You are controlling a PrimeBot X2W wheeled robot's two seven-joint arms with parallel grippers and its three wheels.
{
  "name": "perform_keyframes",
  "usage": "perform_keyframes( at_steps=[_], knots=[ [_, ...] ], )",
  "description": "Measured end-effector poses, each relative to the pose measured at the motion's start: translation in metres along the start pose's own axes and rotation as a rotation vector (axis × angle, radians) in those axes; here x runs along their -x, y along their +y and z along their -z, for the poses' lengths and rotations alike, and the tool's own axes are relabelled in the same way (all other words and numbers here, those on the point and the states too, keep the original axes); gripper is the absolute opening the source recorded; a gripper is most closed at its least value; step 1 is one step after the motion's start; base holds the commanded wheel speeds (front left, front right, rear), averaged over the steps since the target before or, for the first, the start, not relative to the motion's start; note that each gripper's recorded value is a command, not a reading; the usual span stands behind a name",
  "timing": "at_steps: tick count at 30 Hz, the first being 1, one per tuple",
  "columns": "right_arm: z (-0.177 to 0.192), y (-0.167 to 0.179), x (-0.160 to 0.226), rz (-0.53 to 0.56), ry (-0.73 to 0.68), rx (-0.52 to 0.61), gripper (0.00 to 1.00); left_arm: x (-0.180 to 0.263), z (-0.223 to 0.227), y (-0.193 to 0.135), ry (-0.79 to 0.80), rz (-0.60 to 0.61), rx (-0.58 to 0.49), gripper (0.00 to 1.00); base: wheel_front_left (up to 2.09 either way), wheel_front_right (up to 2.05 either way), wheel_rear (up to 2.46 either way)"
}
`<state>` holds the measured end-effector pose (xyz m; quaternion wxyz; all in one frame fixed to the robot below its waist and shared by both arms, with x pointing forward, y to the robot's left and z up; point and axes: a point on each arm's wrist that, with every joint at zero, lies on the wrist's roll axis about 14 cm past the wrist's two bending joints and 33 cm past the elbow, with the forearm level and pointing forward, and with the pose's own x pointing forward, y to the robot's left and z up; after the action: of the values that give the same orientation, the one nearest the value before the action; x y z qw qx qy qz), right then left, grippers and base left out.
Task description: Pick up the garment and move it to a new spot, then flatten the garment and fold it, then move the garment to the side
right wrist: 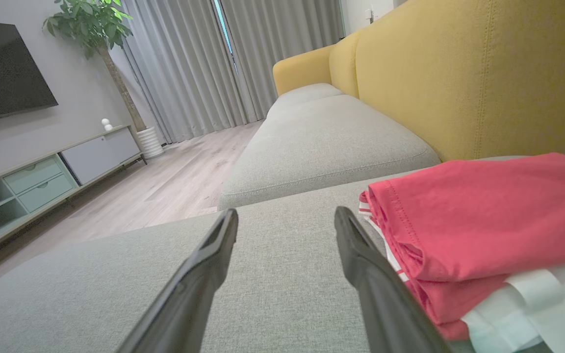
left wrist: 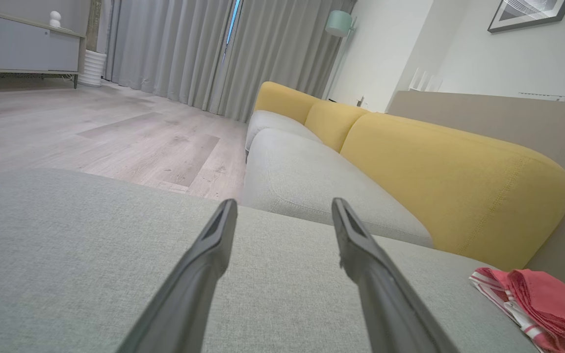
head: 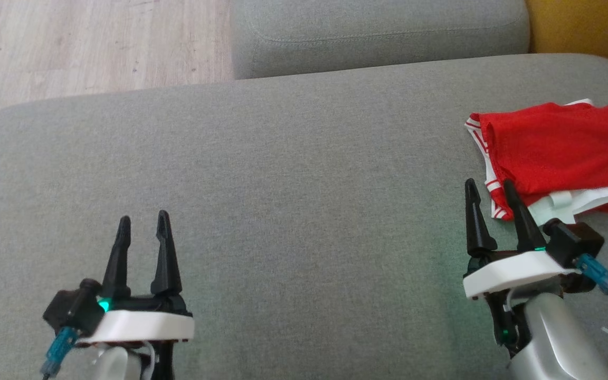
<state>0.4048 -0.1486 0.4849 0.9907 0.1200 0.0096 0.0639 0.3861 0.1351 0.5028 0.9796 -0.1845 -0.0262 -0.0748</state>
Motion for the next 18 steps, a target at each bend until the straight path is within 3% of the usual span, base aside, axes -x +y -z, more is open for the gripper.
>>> perform_keyframes(
  at_steps=[9, 10, 18],
  knots=[
    [-0.003, 0.002, 0.001, -0.005, -0.009, 0.002, 1.00, 0.001, -0.001, 0.004, -0.002, -0.015, 0.009, 1.00, 0.00, 0.00, 0.00],
    [-0.003, 0.002, 0.001, -0.005, -0.009, 0.001, 0.00, 0.001, -0.001, 0.004, -0.002, -0.018, 0.015, 0.00, 0.00, 0.00, 0.00],
    [0.049, -0.011, 0.032, 0.053, 0.150, -0.044, 0.00, 0.027, 0.043, 0.020, 0.138, -0.085, 0.049, 0.00, 0.00, 0.00, 0.00]
  ],
)
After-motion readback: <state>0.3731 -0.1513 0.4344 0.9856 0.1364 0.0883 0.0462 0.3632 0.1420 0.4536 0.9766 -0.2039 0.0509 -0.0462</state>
